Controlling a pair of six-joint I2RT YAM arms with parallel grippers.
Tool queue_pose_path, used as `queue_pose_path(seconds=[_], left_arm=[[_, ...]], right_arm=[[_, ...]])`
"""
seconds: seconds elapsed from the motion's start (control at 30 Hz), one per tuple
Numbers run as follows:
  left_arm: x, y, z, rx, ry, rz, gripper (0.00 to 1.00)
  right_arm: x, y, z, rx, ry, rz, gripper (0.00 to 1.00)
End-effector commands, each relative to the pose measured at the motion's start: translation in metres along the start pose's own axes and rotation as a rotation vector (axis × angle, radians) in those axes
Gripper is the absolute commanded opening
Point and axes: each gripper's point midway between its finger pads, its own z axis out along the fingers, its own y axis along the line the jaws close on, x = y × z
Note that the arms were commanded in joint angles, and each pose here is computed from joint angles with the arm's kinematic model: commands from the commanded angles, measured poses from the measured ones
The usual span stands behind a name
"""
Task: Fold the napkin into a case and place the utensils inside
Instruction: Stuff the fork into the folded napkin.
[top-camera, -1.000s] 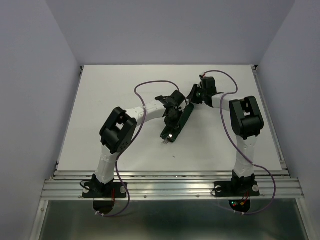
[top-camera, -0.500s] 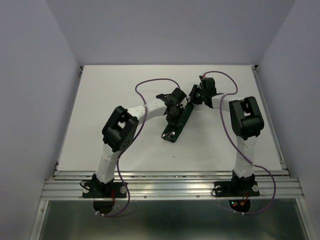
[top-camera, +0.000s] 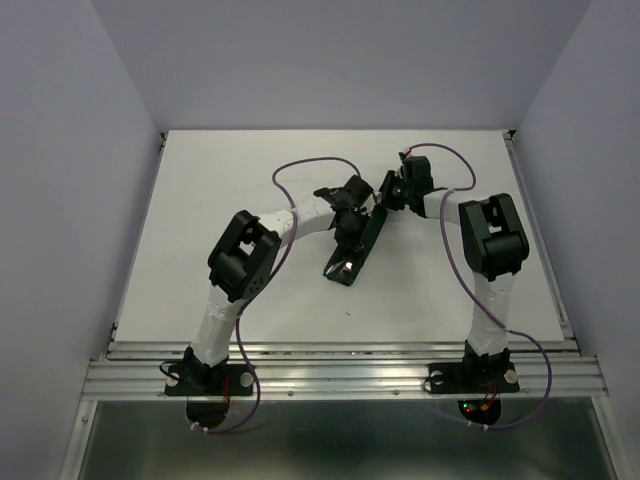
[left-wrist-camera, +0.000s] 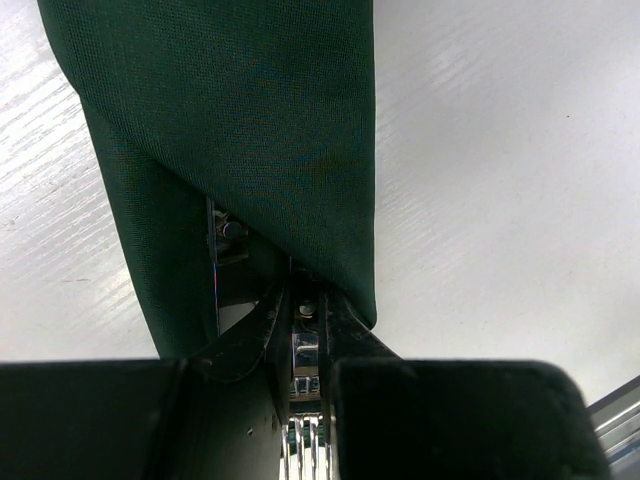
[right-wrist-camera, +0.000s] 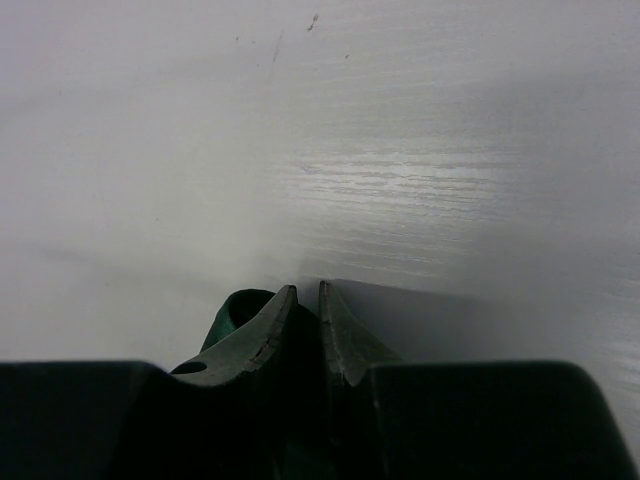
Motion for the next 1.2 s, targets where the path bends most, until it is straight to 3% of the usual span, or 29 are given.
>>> queue_pose_path(seconds=[0.0,0.03,0.07,0.3,0.63,1.17], left_arm=[[-0.013,-0.003,-0.011,0.013,-0.039,-0.006,0.12],[-0.011,-0.002,-0.011,0.009,-0.036,-0.007,0.21],[-0.012,-0.002,-0.014,0.007,-0.039,-0.007,0.23],[-0.006,0.004,-0.021,-0.027,-0.033,-0.010,0.27],[-0.002,0.007,-0.029,-0.043,-0.039,-0.013,0.45],[0.013,0.009,-0.044,-0.045,-0.036,-0.011,0.41]], right_arm=[[0.028,-0.009,-0.006,0.044,0.073,0.003,0.21],[0.027,-0.009,-0.006,0.043,0.072,0.003,0.21],[0.027,-0.009,-0.006,0.045,0.072,0.003,0.22],[0.029,-0.010,-0.005,0.046,0.075,0.007,0.21],[0.032,-0.006,-0.004,0.040,0.080,-0.001,0.21],[0.033,-0.002,-0.003,0.039,0.083,-0.005,0.21]])
